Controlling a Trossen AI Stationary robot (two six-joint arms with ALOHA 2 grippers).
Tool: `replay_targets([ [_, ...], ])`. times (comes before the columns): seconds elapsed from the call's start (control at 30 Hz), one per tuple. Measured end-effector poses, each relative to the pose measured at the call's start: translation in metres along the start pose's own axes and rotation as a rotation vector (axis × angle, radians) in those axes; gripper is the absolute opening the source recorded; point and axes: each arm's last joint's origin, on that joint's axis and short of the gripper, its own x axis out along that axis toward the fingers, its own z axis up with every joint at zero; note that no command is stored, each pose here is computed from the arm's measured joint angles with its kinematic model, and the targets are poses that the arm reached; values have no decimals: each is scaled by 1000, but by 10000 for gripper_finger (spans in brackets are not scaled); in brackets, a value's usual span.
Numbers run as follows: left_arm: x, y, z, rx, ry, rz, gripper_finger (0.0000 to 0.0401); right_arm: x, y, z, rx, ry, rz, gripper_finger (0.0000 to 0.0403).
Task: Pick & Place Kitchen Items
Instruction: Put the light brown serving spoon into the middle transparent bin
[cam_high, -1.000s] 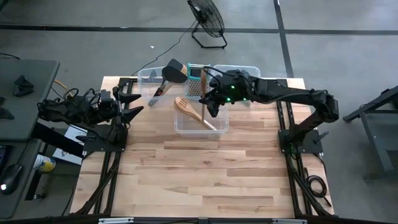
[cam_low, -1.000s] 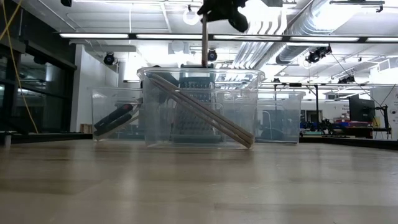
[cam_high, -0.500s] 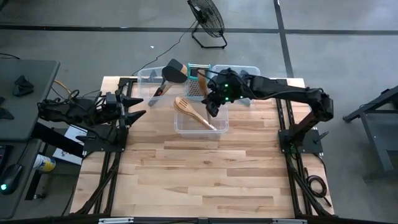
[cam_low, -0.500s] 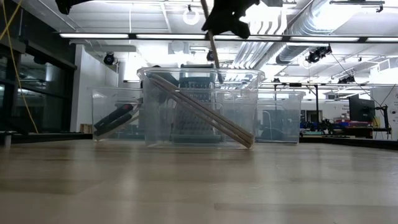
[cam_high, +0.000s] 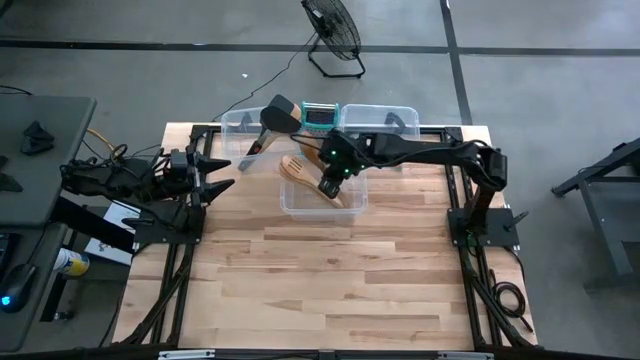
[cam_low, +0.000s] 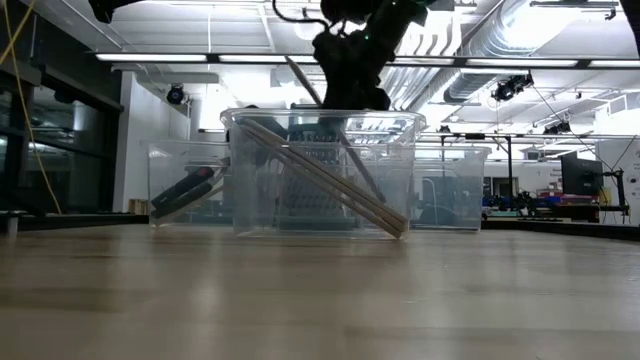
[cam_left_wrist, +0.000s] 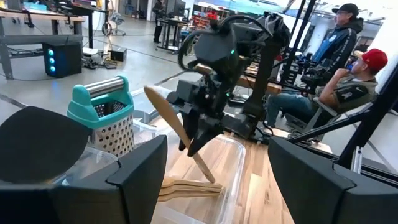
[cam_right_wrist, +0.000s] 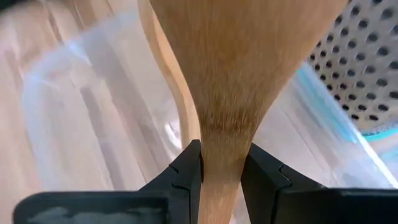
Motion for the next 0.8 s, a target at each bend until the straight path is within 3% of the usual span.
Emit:
replay_targets([
  [0.8,0,-1,0,-4,8,-37,276,45,-6,-17,-50,176,-2,85],
])
